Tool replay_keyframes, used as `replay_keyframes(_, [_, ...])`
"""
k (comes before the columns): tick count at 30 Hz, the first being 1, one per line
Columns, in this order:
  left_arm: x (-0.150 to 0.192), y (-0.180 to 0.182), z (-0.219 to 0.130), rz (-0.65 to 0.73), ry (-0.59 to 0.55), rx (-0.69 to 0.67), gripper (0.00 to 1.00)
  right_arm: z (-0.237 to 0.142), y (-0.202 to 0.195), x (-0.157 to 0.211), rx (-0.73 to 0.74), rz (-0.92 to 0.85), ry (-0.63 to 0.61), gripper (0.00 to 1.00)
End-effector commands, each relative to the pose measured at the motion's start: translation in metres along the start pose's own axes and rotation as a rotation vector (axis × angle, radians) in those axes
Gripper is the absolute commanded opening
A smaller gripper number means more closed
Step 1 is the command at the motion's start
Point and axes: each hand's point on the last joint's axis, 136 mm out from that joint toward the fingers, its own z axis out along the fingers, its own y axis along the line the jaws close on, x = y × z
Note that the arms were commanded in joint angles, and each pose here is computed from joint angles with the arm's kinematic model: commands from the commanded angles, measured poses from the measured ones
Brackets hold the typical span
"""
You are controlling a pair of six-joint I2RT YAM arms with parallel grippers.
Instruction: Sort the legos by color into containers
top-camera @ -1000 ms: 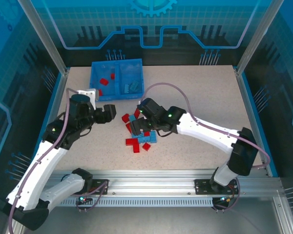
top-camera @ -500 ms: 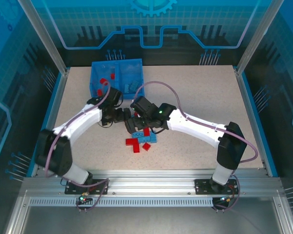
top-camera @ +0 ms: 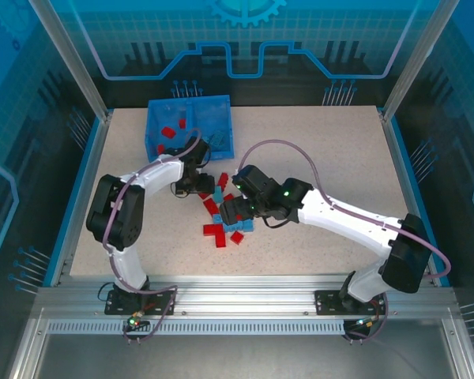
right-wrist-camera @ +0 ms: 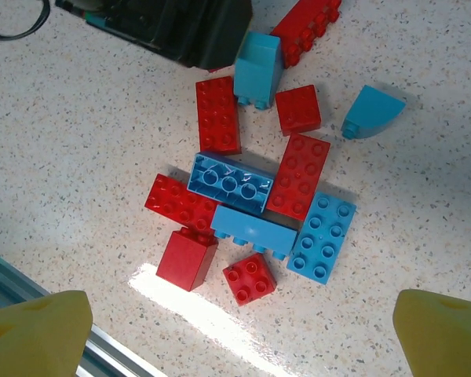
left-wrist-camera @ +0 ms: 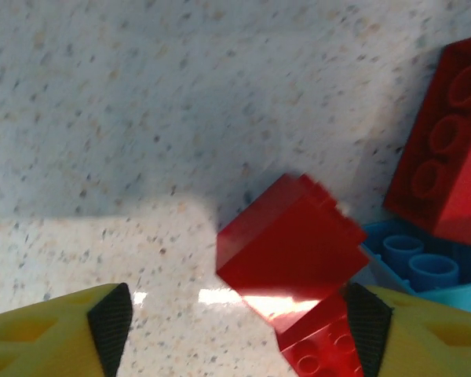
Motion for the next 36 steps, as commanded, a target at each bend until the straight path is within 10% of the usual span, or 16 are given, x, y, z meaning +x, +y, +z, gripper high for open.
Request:
replay_keyframes(1, [-0.016,-0.005,0.005,0.051,0.006,0.027,0.78,-0.012,-0.007,0.000,0.016,0.020,-0.019,1.00])
replay_keyframes(16, [0.007,-0.003,0.031,0.129,0.125,0.032,0.75,-0.016,-0.011,0.003,0.023,0.033,-0.024,1.00])
replay_keyframes(28, [0.011,0.011,0.043,0.032,0.141,-0.055,0.50,-0.014,-0.013,0.006,0.033,0.042,-0.013,1.00])
replay_keyframes(36, [-0.017,0.012,-0.019,-0.110,-0.020,-0.043,0.38,-0.019,-0.013,0.005,0.031,0.048,-0.017,1.00])
